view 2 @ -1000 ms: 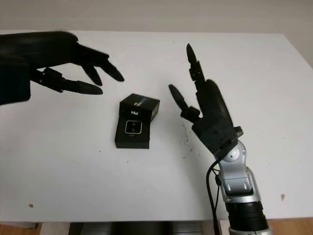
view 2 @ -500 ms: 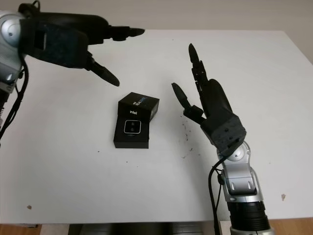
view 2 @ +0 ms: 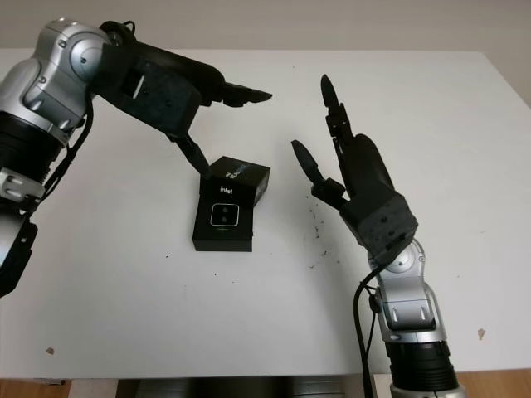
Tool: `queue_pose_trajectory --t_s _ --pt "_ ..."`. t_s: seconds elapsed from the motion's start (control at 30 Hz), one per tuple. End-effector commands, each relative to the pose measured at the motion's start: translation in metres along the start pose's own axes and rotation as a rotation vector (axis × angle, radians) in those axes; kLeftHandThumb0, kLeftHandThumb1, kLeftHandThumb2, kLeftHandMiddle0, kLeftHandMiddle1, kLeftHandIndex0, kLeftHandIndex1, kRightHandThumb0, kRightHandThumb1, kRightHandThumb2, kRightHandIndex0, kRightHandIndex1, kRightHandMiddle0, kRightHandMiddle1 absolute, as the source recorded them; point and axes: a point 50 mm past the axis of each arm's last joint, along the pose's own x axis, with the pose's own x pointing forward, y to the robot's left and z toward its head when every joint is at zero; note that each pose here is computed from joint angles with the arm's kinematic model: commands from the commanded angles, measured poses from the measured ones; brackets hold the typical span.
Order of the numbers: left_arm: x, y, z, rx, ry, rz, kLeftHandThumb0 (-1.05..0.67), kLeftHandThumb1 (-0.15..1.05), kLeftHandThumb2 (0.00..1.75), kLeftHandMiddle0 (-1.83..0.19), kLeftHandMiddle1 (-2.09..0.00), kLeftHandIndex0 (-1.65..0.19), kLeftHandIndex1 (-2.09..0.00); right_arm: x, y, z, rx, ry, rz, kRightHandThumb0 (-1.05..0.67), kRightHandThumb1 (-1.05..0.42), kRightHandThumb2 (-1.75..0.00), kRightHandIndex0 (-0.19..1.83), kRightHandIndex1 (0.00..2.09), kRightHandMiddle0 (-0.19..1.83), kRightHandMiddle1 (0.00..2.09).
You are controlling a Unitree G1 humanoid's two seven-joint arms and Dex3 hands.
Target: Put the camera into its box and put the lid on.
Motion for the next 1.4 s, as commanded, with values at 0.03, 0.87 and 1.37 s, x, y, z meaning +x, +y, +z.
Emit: queue_pose_trajectory --t_s 0.03,0.87,1.37 --pt "-0.001 0.013 0.005 0.033 0.011 0.014 -0.92 0.93 0.05 0.13 -0.06 0.15 -0.04 -0.001 -0.001 0.003 0.005 -0.016 -0.012 -0.71 -1.05 -0.54 -0.14 0.04 -0.13 0.05" --pt "0.036 -0.019 -0.006 -0.014 0.124 -0.086 -1.01 0.98 0.06 0.10 -0.06 0.18 -0.04 0.000 -0.002 0.005 0.025 -0.014 -0.021 -0.72 -1.05 -0.54 -0.16 0.04 -0.16 0.04" --pt "0.044 -0.030 -0.006 0.005 0.128 -0.127 -1.00 1.01 0.06 0.03 -0.08 0.06 -0.10 -0.001 -0.001 0.004 0.014 -0.017 -0.029 -0.70 -1.05 -0.54 -0.15 0.05 -0.15 0.05"
